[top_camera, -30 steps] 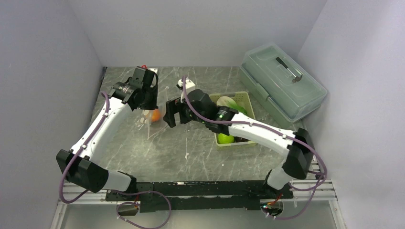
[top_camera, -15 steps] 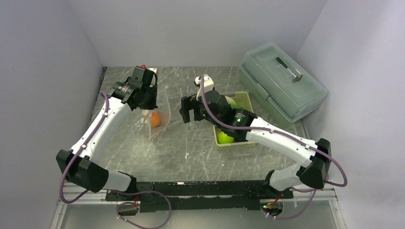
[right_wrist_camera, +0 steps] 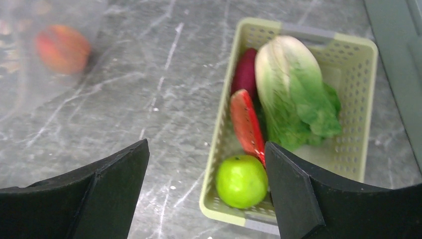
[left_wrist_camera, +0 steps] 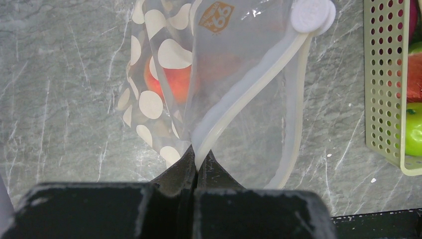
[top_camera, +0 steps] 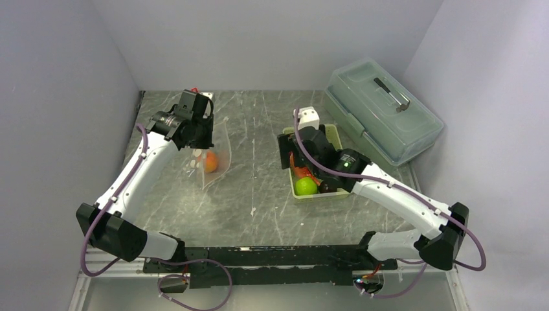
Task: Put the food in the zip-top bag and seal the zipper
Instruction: Pick up the fake fruit from the bin.
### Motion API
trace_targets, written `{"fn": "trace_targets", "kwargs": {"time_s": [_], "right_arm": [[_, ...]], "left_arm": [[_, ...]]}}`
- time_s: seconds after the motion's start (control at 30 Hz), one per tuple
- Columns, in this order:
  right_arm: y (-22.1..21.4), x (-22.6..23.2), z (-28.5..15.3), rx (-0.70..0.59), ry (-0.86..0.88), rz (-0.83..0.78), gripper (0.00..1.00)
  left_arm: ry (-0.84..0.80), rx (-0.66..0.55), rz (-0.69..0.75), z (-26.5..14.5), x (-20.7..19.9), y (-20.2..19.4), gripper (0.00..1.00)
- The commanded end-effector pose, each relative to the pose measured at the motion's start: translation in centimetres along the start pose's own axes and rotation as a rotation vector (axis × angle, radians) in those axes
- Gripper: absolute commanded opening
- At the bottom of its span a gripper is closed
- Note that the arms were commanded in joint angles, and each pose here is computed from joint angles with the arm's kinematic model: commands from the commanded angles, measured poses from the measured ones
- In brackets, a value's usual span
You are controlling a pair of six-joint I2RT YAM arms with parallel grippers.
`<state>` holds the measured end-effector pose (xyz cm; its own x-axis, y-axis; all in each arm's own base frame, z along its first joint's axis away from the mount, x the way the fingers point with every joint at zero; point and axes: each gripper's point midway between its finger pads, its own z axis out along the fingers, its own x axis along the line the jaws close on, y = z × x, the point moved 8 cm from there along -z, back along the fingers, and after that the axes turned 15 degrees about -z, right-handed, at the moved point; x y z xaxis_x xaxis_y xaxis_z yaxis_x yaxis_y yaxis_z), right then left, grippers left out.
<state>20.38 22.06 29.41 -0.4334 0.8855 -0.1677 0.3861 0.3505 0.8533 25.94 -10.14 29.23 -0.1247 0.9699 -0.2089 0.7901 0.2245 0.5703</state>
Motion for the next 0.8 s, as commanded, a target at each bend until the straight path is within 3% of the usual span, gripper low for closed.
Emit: {"fn": "trace_targets", "kwargs": {"time_s": [0.0,0.23,0.77], "right_arm": [[-2.4,-2.0,-0.5,0.116,-0.056,0.018,0.88],[-6.1,-3.3,0.4,0.290,-0.037,0.067,0.82],[-10.9,-3.0,4.3,0.494,0.050,0.122,0.78]], "left_arm": [[-0.031,-0.042,-0.001,-0.7,-0.1,0.5,0.00],[-0.032,-0.043,0.000,-0.7,-0.1,0.5,0.00],[-0.033,-0.045,0.003,-0.7,-0.1,0.5,0.00]]}}
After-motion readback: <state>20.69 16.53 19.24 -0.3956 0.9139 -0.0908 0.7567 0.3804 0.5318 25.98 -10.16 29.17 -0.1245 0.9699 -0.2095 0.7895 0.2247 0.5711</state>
